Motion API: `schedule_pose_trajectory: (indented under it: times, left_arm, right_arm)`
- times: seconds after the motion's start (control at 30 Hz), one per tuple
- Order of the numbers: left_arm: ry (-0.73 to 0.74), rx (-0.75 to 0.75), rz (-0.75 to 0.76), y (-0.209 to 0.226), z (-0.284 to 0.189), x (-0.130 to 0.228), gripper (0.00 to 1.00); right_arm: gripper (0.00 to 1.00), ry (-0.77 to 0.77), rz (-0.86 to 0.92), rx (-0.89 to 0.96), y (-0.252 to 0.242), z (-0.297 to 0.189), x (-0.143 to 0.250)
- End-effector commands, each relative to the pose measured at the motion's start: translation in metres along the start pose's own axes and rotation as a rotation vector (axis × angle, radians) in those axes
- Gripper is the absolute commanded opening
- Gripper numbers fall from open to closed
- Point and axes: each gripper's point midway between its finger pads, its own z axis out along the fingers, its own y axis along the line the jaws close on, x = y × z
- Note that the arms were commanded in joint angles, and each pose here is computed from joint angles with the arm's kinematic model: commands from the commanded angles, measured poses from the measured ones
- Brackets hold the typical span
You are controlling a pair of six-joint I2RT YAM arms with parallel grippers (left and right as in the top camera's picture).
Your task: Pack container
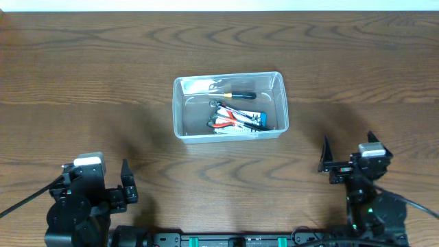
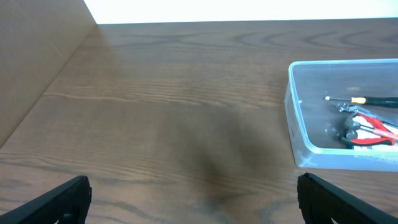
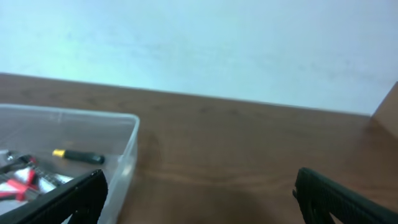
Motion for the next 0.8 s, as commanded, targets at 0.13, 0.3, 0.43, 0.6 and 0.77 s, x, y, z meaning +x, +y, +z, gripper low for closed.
schedule_pose_trajectory:
  times: [0.13, 0.3, 0.43, 0.6, 0.77]
  left_arm:
    - [-0.004, -0.008, 0.000, 0.001, 0.000, 0.000, 0.98]
    - [-0.004, -0.008, 0.000, 0.001, 0.000, 0.000, 0.98]
    - [-0.004, -0.008, 0.000, 0.002, 0.000, 0.000, 0.98]
    - [-0.004, -0.008, 0.000, 0.001, 0.000, 0.000, 0.98]
    - [-0.004, -0.008, 0.000, 0.001, 0.000, 0.000, 0.98]
  right_arm:
    - [0.99, -0.052, -0.044, 0.027, -0.003, 0.009, 0.026]
    - [0.99, 0.017, -0.044, 0.055, -0.007, 0.014, 0.056]
    - [0.99, 0.030, -0.046, 0.069, -0.009, 0.015, 0.062]
    - [0.99, 0.029, -0.033, 0.065, -0.008, 0.015, 0.062]
    - [0.99, 0.027, -0.034, 0.065, -0.008, 0.015, 0.062]
